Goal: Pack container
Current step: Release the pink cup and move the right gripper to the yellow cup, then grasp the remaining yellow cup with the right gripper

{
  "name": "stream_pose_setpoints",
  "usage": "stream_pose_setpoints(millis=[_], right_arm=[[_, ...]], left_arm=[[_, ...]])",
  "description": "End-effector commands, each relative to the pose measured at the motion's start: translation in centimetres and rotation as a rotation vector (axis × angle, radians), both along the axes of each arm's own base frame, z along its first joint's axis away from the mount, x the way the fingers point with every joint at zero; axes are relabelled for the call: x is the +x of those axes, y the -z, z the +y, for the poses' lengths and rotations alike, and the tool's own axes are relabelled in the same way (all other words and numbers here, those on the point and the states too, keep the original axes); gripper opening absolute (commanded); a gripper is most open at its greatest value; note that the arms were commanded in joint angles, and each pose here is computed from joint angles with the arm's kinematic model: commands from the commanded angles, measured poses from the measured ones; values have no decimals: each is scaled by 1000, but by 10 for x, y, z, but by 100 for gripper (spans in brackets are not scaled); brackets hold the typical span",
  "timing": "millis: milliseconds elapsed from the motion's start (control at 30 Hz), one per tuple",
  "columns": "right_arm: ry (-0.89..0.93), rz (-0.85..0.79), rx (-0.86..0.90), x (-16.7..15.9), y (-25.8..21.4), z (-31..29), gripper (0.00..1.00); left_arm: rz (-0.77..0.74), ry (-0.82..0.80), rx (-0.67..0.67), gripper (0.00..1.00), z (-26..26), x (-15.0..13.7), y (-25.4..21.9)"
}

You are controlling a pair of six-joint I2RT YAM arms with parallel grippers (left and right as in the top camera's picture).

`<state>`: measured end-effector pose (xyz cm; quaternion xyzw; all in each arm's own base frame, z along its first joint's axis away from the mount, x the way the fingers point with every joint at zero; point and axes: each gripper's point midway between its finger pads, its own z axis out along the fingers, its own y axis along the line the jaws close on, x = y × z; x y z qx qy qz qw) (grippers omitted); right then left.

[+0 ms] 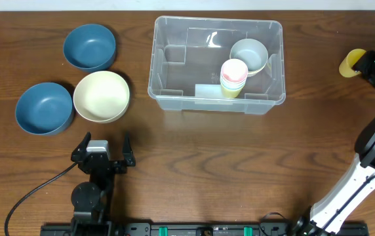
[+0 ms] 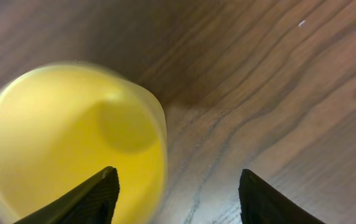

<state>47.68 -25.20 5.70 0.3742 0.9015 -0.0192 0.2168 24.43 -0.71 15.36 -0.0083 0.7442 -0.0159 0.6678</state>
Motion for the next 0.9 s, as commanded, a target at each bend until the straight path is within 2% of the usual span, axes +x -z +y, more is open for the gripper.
stream_pose_setpoints(millis=[0, 133, 267, 433, 567, 733, 867], right_arm=[[-9, 0, 1, 3, 6, -2, 54], [-9, -7, -2, 5, 6, -3, 31], [-18, -3, 8, 5, 7, 2, 1], [-44, -3, 70, 3, 4, 16, 1], [-108, -99, 168, 12, -29, 43, 1], [-230, -288, 258, 22, -117, 95, 1], [-343, -414, 219, 13, -198, 145, 1]], left_arm=[[51, -13, 14, 98, 3, -1, 18], [51, -13, 14, 98, 3, -1, 18], [51, -13, 14, 98, 3, -1, 18], [51, -13, 14, 98, 3, -1, 18], [51, -13, 14, 98, 3, -1, 18], [51, -13, 14, 98, 3, -1, 18], [51, -13, 14, 98, 3, -1, 18]])
